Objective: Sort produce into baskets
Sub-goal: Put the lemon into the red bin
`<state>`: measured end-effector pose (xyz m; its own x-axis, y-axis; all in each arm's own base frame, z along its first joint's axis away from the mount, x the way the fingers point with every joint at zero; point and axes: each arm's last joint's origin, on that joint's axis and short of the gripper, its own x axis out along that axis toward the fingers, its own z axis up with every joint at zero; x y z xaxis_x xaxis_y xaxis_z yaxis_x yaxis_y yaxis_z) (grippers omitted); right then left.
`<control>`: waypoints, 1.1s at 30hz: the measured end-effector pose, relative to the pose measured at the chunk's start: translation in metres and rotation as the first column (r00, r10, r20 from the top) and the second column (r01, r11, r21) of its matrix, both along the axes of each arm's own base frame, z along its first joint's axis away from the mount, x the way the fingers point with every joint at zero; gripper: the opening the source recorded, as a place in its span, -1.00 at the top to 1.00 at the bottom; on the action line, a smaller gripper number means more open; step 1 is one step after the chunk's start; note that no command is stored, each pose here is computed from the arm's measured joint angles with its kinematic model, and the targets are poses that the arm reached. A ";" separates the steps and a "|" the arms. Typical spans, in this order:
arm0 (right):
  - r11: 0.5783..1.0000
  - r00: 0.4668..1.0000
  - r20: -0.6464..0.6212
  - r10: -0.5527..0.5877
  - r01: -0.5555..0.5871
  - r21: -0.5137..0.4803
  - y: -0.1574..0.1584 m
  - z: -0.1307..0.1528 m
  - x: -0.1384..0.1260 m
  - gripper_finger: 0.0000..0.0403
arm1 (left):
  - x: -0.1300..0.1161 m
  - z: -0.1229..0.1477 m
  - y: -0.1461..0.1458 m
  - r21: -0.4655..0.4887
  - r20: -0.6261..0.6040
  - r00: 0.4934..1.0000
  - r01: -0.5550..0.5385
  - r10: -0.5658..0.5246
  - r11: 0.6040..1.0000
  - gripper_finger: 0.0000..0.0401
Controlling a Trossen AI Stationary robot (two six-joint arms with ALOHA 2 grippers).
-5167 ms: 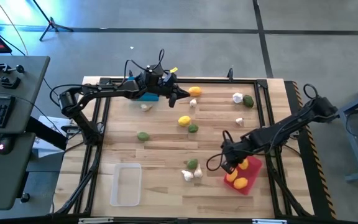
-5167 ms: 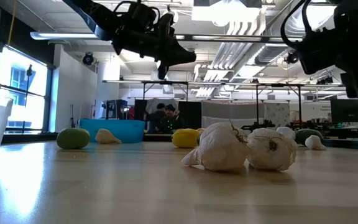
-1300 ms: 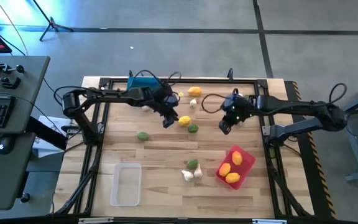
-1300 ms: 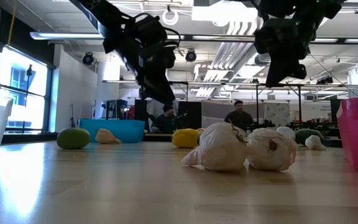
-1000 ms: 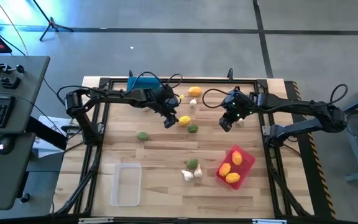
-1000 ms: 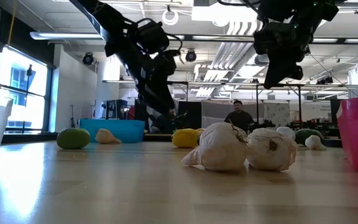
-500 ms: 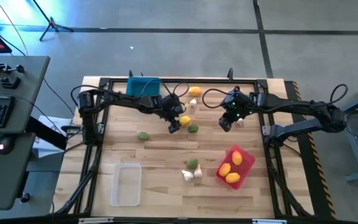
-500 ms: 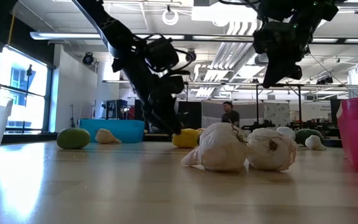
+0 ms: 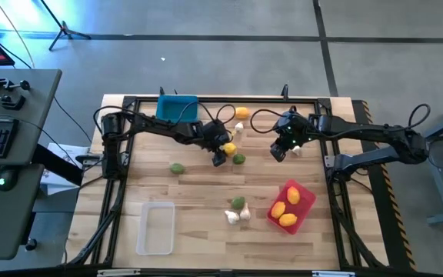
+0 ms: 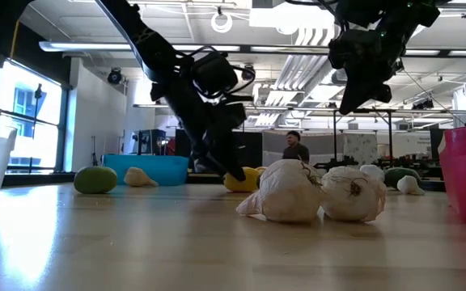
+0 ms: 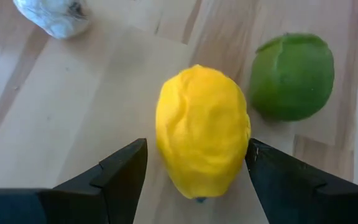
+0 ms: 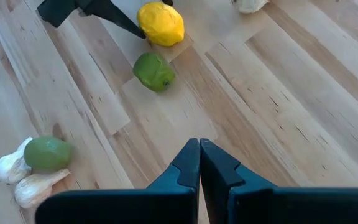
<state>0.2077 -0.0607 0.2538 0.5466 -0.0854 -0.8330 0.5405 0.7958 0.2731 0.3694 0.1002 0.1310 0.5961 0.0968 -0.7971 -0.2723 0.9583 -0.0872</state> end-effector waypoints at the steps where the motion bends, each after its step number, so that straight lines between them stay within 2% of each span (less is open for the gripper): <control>1: 1.000 1.000 -0.001 -0.004 0.004 -0.006 0.000 0.000 0.000 1.00 | 0.000 0.000 0.000 -0.003 0.003 1.000 -0.007 0.007 1.000 -0.24; 5: 1.000 1.000 0.003 -0.008 0.008 -0.028 -0.001 0.001 0.001 1.00 | -0.001 0.000 0.002 0.006 -0.004 1.000 0.004 -0.004 1.000 -0.11; 9: 0.999 0.999 0.036 -0.016 0.017 -0.050 -0.002 0.003 0.003 1.00 | -0.002 0.000 0.005 0.004 -0.008 1.000 0.021 -0.021 1.000 0.12; 15: 0.997 0.995 0.102 -0.009 0.017 -0.073 -0.004 0.007 0.009 1.00 | -0.008 0.002 0.014 -0.101 0.004 0.999 0.041 -0.041 0.994 0.45; 18: 0.994 0.990 0.140 0.011 0.005 -0.113 -0.003 0.010 0.012 1.00 | -0.011 0.010 0.021 -0.135 0.034 0.999 0.031 -0.026 0.990 0.49; 22: 0.979 0.981 0.178 -0.073 0.104 -0.174 -0.006 0.013 0.015 0.96 | -0.014 0.033 0.027 -0.142 0.134 0.990 0.054 -0.035 0.988 0.48; 25: 0.973 0.965 0.233 -0.118 0.159 -0.167 -0.008 0.017 0.018 0.83 | -0.016 0.051 0.029 -0.171 0.220 0.975 0.081 -0.042 0.982 0.47; 28: 0.973 0.927 0.366 -0.088 0.158 -0.167 -0.007 0.028 0.027 0.61 | -0.016 0.070 0.030 -0.211 0.339 0.937 0.159 -0.081 0.965 0.48; 33: 0.967 0.814 0.579 -0.040 0.178 -0.184 -0.007 0.049 0.037 0.24 | -0.014 0.096 0.027 -0.234 0.499 0.861 0.247 -0.102 0.941 0.47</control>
<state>0.2450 -0.0677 0.3029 0.8901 -0.3152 -0.3291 0.4311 0.8166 0.3837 0.3554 0.1272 0.2273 0.8918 -0.2280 -0.3908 0.0408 0.9008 -0.4324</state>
